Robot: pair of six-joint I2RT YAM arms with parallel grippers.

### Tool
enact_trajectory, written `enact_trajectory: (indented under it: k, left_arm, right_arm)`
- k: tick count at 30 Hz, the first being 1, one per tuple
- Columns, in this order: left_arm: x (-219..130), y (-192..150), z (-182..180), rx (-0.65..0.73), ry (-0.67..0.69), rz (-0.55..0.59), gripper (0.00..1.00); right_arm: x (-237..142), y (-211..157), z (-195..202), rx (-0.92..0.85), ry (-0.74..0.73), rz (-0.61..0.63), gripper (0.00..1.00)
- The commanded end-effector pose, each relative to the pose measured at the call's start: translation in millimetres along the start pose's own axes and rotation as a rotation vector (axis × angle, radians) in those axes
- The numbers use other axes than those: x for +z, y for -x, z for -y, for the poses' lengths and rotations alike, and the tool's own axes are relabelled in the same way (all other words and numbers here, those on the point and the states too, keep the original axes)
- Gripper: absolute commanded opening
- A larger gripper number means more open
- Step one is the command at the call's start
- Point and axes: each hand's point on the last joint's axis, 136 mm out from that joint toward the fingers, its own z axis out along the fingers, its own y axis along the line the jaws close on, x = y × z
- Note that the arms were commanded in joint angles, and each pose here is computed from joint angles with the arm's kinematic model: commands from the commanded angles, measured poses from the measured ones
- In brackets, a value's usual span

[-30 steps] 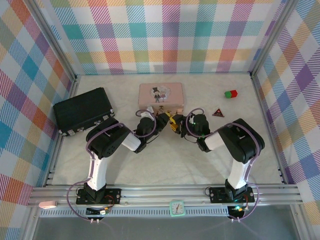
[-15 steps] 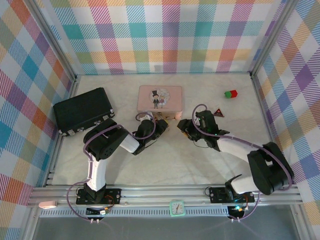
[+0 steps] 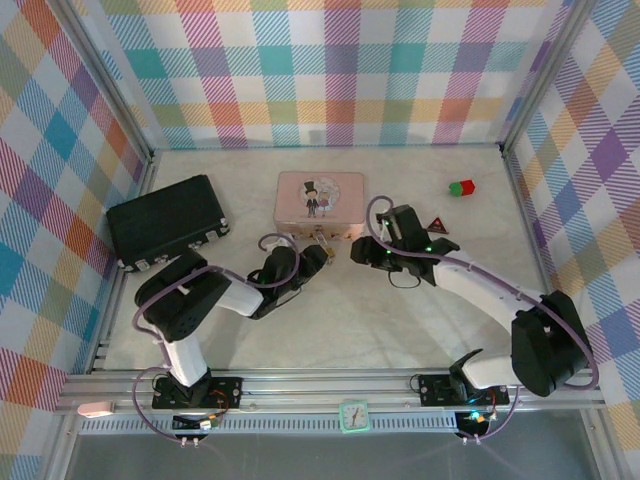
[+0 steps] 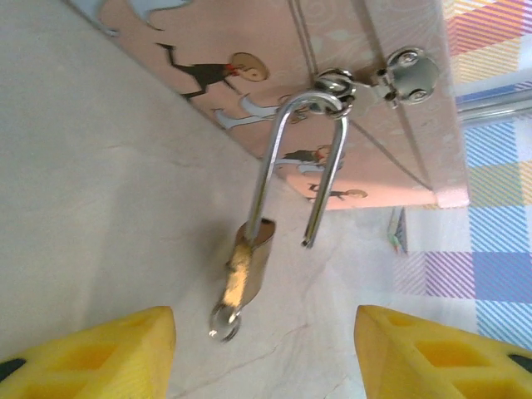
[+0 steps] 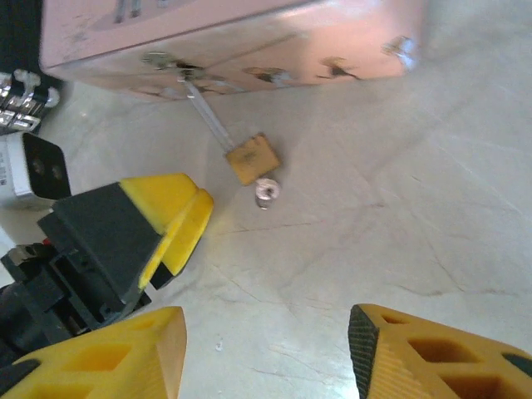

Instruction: Unlock the padlock with the key

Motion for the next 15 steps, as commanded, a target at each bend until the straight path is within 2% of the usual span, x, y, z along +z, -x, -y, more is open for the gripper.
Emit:
enact_trajectory:
  k: [1, 6, 15]
  left_arm:
    - [-17.5, 16.2, -17.3, 0.033, 0.108, 0.018, 0.62]
    - [-32.7, 53.4, -16.9, 0.091, 0.188, 0.014, 0.7]
    - [-55.5, 114.3, -30.2, 0.046, 0.232, 0.089, 0.7]
  right_arm:
    - [8.6, -1.4, -11.4, -0.156, -0.059, -0.037, 0.55]
    - [35.2, -8.0, -34.6, -0.31, -0.126, -0.086, 0.57]
    - [83.4, -7.5, -51.5, -0.538, -0.339, -0.132, 0.56]
